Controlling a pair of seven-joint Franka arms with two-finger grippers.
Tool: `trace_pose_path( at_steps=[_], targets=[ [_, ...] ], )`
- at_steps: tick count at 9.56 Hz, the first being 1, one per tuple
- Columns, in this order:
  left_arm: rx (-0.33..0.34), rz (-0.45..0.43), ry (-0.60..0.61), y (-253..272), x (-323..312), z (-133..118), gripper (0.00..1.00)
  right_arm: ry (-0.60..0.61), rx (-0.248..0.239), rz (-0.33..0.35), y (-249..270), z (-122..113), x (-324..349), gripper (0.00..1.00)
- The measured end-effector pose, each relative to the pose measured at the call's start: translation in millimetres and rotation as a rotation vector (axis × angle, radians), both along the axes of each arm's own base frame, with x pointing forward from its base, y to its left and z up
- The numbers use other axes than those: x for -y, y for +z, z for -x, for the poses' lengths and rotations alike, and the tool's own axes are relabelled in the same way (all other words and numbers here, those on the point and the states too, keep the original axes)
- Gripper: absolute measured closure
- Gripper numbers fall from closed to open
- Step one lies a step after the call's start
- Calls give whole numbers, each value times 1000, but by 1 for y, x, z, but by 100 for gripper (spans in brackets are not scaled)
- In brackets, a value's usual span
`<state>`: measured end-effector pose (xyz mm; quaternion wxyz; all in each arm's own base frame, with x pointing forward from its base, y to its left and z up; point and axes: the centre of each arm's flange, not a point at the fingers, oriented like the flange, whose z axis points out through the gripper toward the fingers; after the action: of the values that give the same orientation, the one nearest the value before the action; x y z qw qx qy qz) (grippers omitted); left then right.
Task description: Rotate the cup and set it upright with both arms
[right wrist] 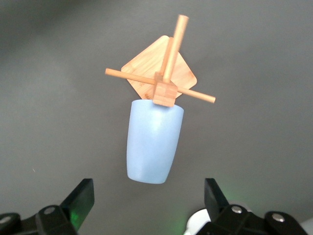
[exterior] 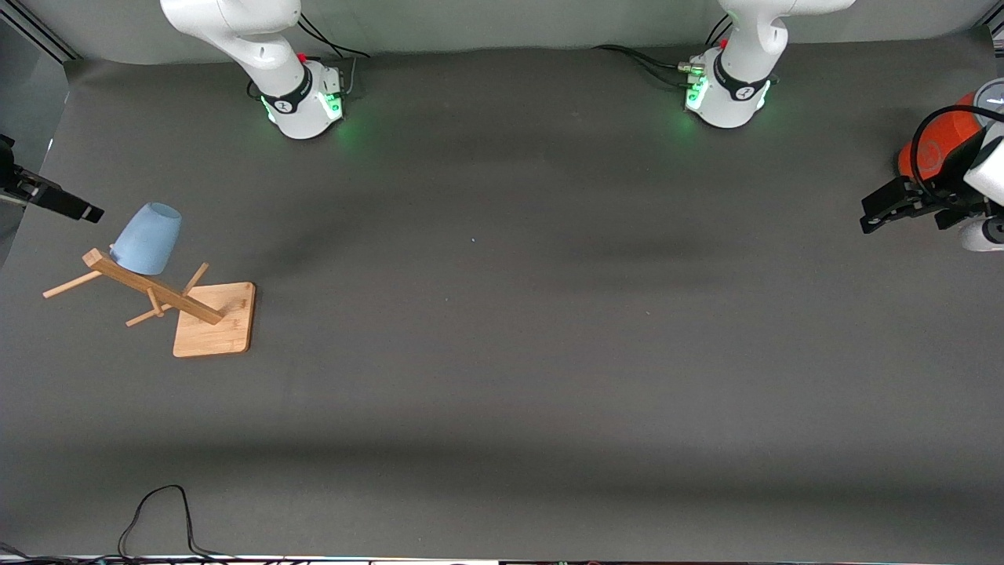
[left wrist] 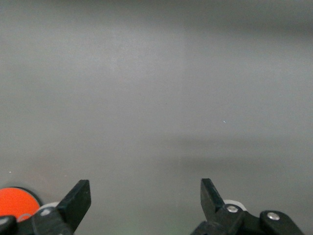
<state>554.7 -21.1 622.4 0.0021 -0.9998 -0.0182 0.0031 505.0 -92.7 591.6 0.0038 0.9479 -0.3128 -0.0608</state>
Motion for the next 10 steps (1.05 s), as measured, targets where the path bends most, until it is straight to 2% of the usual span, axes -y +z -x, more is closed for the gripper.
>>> trace_pose_path(
  at_steps=[1, 3, 10],
  targets=[
    [0, 0, 0, 0, 0, 0, 0, -74, -6, 9, -2, 0, -3, 0],
    [0, 0, 0, 0, 0, 0, 0, -135, -14, 12, -15, -1, -4, 0],
    [0, 0, 0, 0, 0, 0, 0, -181, 24, -6, -120, 3, 7, 0]
  ],
)
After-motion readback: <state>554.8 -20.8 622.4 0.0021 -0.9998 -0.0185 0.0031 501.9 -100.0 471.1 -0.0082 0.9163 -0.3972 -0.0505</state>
